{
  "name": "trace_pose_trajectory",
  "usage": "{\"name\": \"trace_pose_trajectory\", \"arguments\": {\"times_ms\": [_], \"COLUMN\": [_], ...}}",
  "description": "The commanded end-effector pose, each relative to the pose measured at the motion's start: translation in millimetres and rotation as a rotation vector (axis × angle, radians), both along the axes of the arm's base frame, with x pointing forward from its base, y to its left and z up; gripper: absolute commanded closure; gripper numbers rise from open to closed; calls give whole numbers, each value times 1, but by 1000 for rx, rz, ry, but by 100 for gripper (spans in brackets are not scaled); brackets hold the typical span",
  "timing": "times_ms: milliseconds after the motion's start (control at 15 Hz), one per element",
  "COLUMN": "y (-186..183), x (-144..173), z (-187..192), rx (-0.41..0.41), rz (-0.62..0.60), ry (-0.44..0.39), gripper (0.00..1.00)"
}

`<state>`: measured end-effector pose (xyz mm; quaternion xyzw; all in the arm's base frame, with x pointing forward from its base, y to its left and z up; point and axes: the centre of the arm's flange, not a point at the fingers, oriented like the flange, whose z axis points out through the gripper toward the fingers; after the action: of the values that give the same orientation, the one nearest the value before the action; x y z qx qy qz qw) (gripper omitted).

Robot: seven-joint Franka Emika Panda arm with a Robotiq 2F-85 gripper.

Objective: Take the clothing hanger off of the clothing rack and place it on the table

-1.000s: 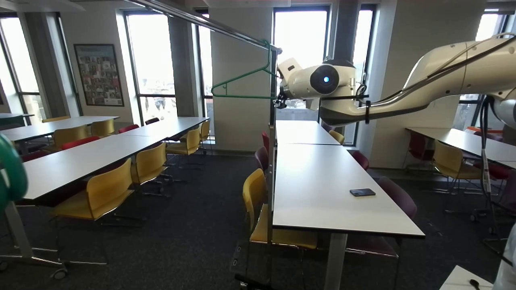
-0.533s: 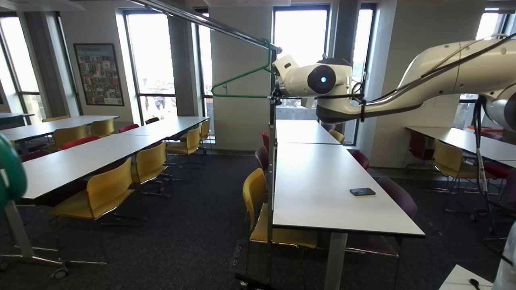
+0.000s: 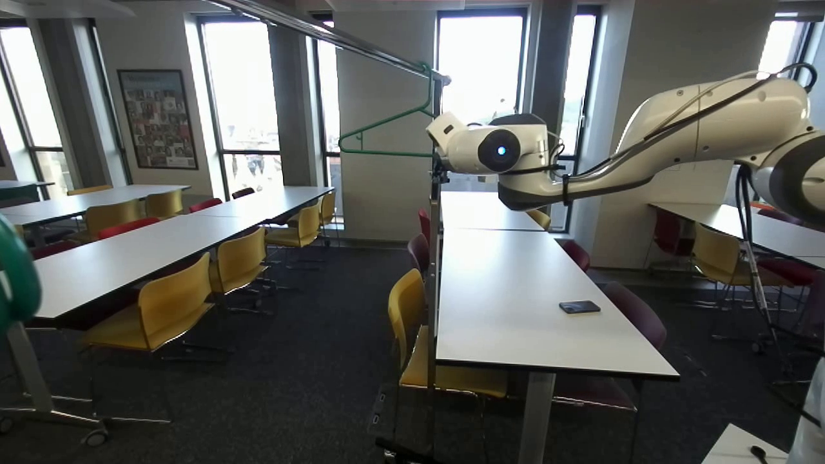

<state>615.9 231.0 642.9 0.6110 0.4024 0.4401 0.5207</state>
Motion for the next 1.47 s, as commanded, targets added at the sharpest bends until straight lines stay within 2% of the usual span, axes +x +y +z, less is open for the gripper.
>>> {"name": "trace_pose_trajectory", "arguments": {"times_ms": [0, 267, 467, 533, 600, 733, 800, 1000, 1067, 1133, 1200, 1400], "y": [-1, 6, 11, 12, 13, 15, 16, 14, 14, 15, 17, 19], "x": [25, 30, 32, 33, 33, 34, 35, 39, 42, 43, 44, 47], "z": [6, 10, 12, 13, 13, 13, 12, 10, 9, 9, 9, 8], "rx": [-100, -158, -158, -147, -143, -137, -130, -114, -96, -83, -71, -44], "rz": [5, 29, 29, 29, 33, 32, 32, 17, 11, 6, 6, 3], "ry": [-37, -88, -101, -100, -101, -104, -98, -94, -88, -86, -83, -81], "gripper": [0, 0, 0, 7, 26, 42, 12, 1, 38, 34, 35, 58]}}
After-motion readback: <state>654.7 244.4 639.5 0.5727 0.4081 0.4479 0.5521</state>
